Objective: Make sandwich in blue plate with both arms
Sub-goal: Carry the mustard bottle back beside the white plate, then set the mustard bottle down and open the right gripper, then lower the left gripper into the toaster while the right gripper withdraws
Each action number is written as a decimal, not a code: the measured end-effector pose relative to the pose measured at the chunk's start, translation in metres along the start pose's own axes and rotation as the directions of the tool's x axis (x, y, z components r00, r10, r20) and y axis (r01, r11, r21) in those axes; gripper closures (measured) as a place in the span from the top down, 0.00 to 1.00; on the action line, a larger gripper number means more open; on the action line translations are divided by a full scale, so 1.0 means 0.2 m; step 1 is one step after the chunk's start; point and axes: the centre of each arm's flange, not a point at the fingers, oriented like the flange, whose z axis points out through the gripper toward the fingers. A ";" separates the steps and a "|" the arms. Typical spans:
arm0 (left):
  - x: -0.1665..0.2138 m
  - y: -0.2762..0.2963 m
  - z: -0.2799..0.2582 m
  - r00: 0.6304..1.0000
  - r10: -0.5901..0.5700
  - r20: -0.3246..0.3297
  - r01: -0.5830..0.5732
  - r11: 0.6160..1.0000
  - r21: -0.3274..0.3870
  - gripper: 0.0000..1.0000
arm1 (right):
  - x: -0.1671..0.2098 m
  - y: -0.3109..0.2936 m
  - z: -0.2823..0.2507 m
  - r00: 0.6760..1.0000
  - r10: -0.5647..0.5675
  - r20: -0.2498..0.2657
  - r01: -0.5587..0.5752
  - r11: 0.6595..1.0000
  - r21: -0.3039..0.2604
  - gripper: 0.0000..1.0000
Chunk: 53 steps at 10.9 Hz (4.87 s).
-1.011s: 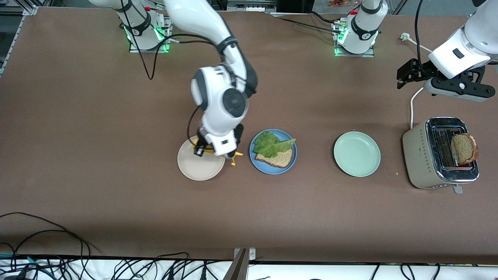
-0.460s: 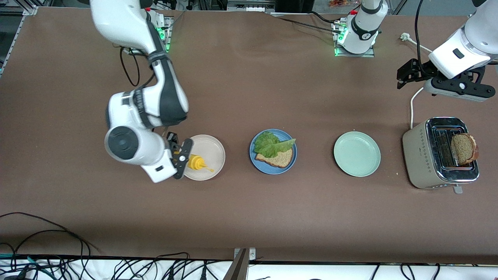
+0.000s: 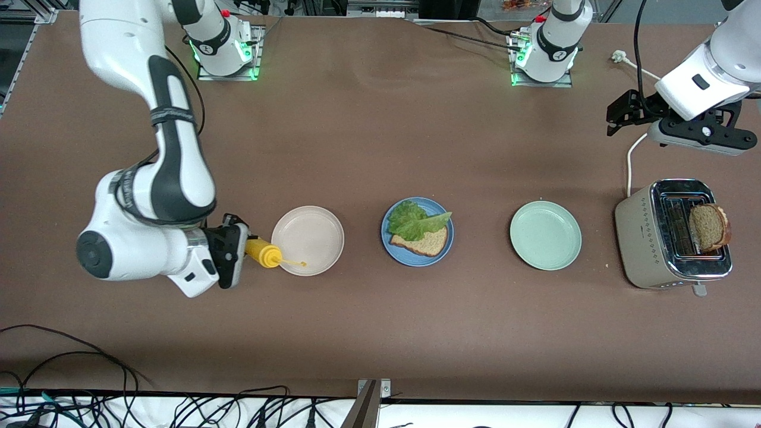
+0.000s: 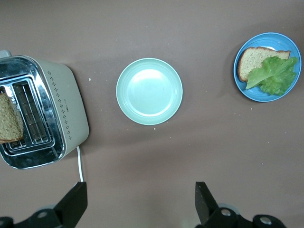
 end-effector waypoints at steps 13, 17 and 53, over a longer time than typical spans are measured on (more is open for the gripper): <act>0.00 0.00 0.00 1.000 0.000 0.000 0.000 1.000 0.000 1.00 | -0.77 0.36 0.44 0.872 -0.309 -0.380 0.353 0.934 0.050 0.32; 0.00 0.00 0.00 1.000 0.000 0.000 0.000 1.000 0.000 1.00 | -0.85 0.42 0.69 0.822 -0.326 -0.467 0.383 0.923 0.029 0.32; 0.04 -0.92 0.57 0.945 -0.265 0.192 0.277 0.960 -0.039 1.00 | -1.00 0.10 -0.49 0.994 0.068 -0.082 -0.070 0.997 -0.012 1.00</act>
